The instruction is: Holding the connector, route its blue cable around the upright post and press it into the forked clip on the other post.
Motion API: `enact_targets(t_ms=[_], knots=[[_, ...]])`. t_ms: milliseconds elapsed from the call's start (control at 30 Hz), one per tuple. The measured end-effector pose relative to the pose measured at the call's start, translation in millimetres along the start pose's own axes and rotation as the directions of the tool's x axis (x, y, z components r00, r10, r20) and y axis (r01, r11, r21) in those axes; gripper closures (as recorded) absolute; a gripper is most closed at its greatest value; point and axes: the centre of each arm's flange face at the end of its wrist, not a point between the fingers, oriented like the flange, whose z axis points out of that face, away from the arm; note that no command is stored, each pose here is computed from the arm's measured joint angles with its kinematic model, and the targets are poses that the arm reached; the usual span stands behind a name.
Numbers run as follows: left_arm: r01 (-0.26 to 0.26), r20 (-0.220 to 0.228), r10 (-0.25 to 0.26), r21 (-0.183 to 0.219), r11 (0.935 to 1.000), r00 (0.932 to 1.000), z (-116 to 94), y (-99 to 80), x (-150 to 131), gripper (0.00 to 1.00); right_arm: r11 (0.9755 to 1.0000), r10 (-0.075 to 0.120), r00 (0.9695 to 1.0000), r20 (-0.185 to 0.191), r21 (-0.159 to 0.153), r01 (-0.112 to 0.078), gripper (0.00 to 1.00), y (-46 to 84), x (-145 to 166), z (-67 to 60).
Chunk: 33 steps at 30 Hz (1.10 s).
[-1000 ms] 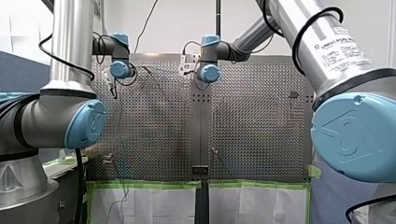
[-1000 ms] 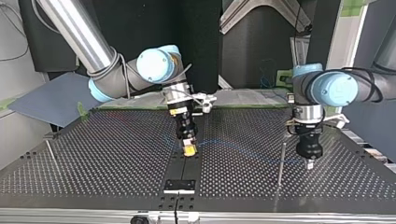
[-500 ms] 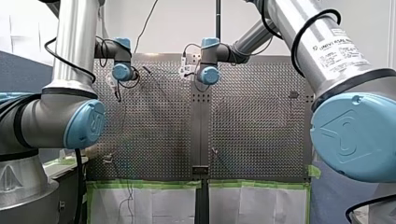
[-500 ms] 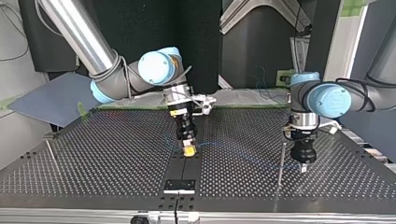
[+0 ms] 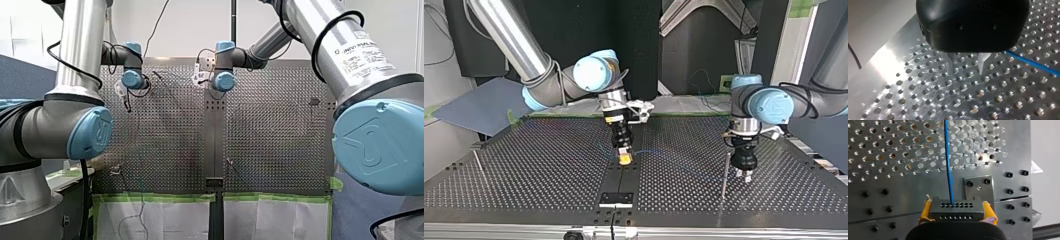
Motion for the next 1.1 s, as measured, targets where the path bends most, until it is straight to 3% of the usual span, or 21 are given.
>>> enact_targets(t_ms=[67,133,333,500,733,1100], knots=[[0.008,-0.009,-0.007,0.005,1.0000,0.9999,-2,0.2,4,0.05,1.0000,-0.002,0.9998,0.017,-0.002,0.002,1.00,0.4,-6,-0.8],[0.019,-0.020,-0.019,0.006,0.9998,0.9996,-5,1.4,8,0.00,1.0000,-0.005,0.9993,0.037,-0.005,0.005,1.00,1.1,-14,-1.3],[0.069,-0.037,-0.069,-0.008,0.9976,0.9969,-11,5.1,17,0.00,0.9995,-0.017,0.9924,0.122,-0.025,0.020,1.00,5.7,-51,-4.1],[0.109,-0.058,-0.108,0.006,0.9940,0.9924,-8,6.7,28,0.00,0.9975,-0.026,0.9834,0.180,-0.060,0.037,1.00,12.7,-83,-6.3],[0.158,-0.098,-0.156,0.016,0.9873,0.9829,-3,12.7,50,0.00,0.9951,-0.031,0.9710,0.237,-0.084,0.052,1.00,23.2,-127,-10.0],[0.170,-0.132,-0.169,-0.001,0.9854,0.9767,1,20.9,76,0.00,0.9912,-0.018,0.9653,0.260,-0.122,0.051,1.00,52.0,-167,-24.5]])
